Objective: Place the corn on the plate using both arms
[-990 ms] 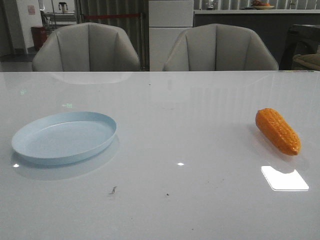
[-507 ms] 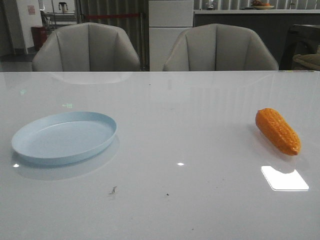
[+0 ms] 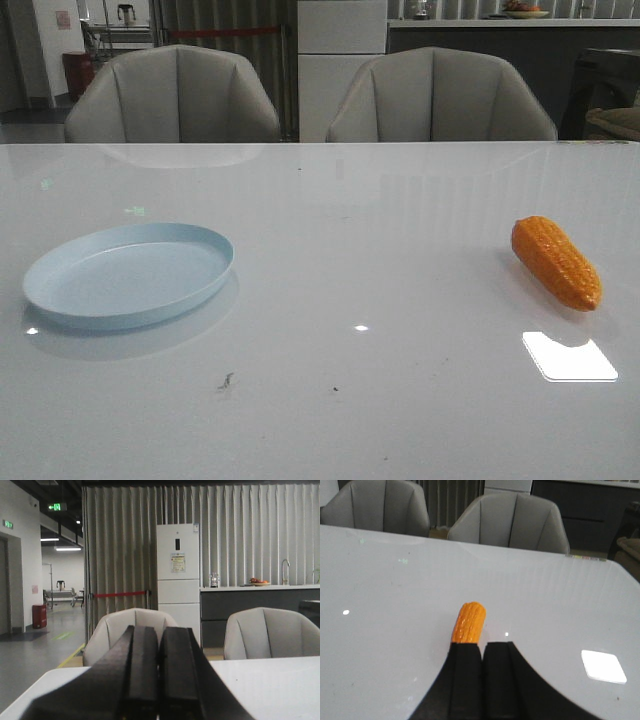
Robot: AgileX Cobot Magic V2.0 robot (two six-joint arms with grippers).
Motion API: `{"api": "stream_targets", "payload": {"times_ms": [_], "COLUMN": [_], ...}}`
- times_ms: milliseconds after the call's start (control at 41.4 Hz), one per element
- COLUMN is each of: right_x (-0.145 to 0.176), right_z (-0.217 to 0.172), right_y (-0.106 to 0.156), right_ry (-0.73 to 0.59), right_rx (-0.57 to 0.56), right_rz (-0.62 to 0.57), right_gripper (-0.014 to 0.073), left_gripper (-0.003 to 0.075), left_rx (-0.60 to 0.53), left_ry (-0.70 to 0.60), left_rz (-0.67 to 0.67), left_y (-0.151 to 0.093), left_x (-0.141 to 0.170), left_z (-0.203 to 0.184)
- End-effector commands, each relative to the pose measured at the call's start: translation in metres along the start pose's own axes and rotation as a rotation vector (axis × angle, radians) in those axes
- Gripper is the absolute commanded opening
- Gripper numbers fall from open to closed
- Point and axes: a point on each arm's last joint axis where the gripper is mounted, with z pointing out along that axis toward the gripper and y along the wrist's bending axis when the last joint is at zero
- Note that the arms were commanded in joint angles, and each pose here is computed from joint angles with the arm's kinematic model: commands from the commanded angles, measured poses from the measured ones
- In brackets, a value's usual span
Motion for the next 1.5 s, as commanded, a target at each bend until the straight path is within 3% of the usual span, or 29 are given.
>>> {"api": "stream_targets", "payload": {"times_ms": [0,169,459,772,869,1086,1207,1472], "right_x": [-0.029,-0.063,-0.147,-0.215,-0.218,-0.192,-0.174,-0.132], "right_z": [-0.006,-0.015,-0.043,0.002,0.027,0.084,0.107,0.137], "right_y": [-0.004,-0.005,-0.007,-0.010,-0.010,-0.009,-0.008,-0.004], "right_ry": [-0.258,-0.344,-0.433,-0.344,-0.279,-0.039,0.096,0.410], "right_rx": [0.045,0.045,0.023,0.017,0.013,-0.004,-0.019,-0.061], "right_rz": [-0.008,-0.007,-0.012,-0.011,-0.011,-0.009,-0.008,-0.004], "right_gripper": [0.0057,0.0057,0.0057,0.0057,0.0057,0.0057,0.0057,0.0057], "left_gripper": [0.0096,0.0096,0.0096,0.0096,0.0096,0.0096,0.0096,0.0096], "left_rx": [-0.002,-0.007,-0.016,-0.014,-0.011,-0.002,0.002,0.007], "left_ry": [-0.125,-0.204,-0.219,-0.179,-0.109,0.164,0.319,0.509], "left_rz": [-0.008,-0.007,-0.001,-0.002,-0.003,-0.005,-0.006,-0.006], "left_y": [0.000,0.002,0.006,0.011,0.011,0.010,0.009,0.008], "left_x": [-0.013,-0.045,-0.107,-0.169,-0.166,-0.119,-0.095,-0.062], "left_z": [-0.002,0.000,0.008,0.075,0.103,0.148,0.161,0.172]}}
